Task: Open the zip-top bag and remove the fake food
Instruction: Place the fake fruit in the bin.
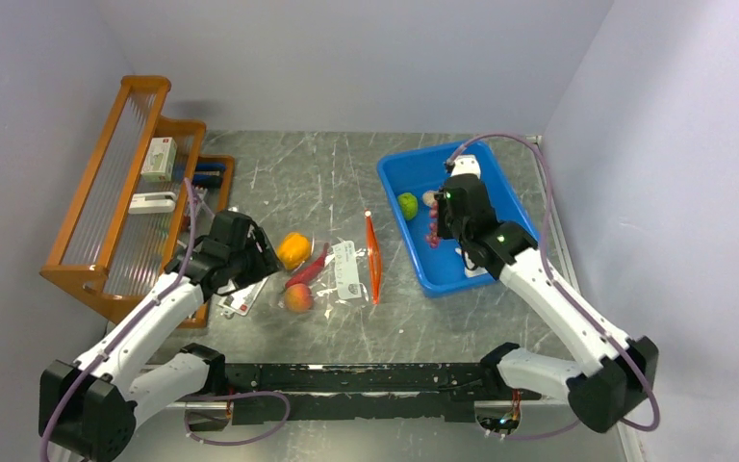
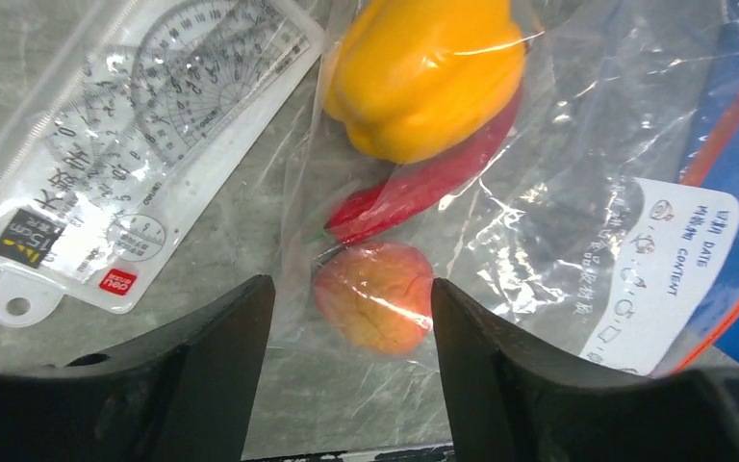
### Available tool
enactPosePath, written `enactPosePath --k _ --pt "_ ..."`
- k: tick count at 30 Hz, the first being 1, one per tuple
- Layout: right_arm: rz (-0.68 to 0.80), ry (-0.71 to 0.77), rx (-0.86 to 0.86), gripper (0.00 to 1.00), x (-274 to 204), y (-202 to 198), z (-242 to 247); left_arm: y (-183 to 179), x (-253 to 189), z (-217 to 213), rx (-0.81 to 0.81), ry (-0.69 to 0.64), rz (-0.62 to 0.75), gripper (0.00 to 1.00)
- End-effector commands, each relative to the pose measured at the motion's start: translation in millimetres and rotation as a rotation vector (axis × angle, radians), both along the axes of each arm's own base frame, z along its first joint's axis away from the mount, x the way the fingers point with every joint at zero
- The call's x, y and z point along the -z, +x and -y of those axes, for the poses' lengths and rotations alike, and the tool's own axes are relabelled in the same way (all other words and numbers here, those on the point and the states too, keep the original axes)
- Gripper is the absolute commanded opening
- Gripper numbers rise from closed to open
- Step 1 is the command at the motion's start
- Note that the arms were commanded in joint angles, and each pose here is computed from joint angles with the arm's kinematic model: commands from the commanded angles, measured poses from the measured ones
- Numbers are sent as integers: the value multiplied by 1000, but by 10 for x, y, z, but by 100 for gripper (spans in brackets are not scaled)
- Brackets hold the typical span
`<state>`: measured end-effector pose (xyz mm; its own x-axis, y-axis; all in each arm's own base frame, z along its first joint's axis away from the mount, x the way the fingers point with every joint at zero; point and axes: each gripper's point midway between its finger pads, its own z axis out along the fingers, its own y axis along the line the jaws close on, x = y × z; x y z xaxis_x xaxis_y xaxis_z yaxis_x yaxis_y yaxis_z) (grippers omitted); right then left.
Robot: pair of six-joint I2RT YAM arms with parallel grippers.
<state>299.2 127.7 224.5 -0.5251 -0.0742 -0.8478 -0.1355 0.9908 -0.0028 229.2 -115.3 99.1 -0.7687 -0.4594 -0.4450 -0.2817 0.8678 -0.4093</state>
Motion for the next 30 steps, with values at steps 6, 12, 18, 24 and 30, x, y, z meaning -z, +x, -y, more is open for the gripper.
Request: enactPosePath --k 6,12,18,24,30 --pt "-237 58 145 0 850 290 306 121 -876 -231 125 174 203 87" --pt "-262 136 177 3 1186 566 310 153 -986 -220 189 185 353 91" --pt "-336 180 111 25 1424 693 197 155 -930 -303 182 219 445 99" --pt "-246 230 139 47 1065 641 228 172 -890 -335 165 236 415 99" --pt "-137 363 -23 47 569 484 -30 180 -783 -310 163 230 357 99"
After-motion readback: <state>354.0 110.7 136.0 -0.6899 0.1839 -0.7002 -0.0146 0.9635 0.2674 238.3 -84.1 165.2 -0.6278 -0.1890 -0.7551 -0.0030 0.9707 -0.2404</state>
